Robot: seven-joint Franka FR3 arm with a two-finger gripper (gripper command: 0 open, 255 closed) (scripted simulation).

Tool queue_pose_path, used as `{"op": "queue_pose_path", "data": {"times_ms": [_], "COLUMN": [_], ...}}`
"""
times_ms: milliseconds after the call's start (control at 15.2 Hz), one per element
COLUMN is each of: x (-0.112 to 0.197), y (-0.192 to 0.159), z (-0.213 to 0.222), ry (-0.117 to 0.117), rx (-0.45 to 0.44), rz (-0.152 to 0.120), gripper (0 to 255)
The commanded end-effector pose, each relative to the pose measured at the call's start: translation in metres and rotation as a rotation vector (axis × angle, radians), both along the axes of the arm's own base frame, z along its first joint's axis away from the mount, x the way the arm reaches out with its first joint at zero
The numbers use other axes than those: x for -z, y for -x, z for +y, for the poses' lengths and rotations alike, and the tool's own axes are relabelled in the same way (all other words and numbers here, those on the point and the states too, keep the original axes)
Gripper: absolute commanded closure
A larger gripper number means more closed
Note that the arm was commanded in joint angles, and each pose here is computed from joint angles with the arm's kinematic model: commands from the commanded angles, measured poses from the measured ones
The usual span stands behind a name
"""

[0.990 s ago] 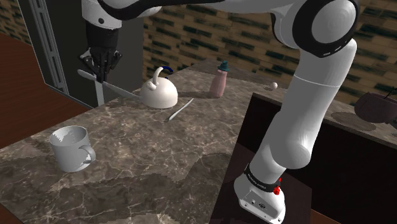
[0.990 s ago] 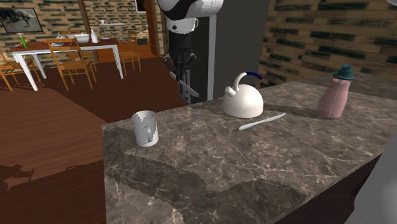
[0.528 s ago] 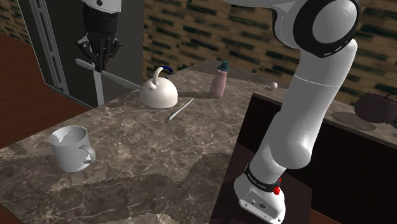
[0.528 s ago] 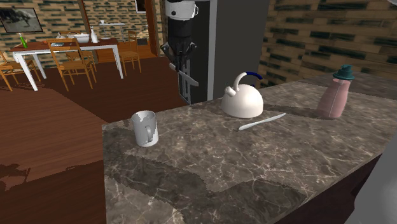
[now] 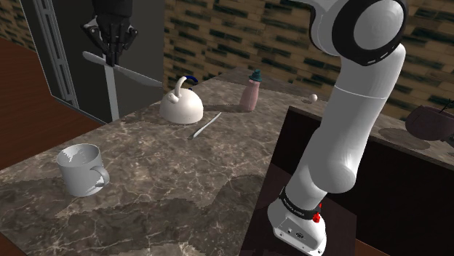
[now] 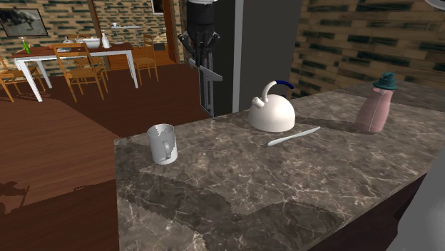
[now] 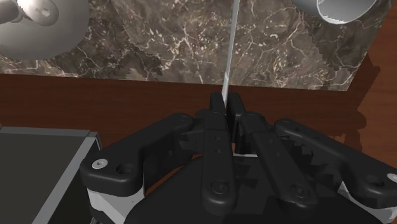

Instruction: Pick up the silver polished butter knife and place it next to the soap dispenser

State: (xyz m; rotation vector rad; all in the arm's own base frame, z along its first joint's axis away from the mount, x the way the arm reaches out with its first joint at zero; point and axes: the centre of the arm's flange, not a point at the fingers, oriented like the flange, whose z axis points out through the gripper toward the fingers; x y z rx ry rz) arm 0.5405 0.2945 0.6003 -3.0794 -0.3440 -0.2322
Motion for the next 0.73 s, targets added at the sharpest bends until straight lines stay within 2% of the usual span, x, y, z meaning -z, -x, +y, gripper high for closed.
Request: {"op": "queue_pose_path", "data": {"times_ms": [0, 594, 660], "x": [-0.010, -0.055, -0.055], "y": [0.001, 0.001, 0.005], "z": [0.000, 0.000, -0.012], "ry": [0.000, 0.000, 0.000], "rx": [0.000, 0.000, 0.000], "rz": [0.000, 0.000, 0.000], "gripper": [255, 255, 255]}}
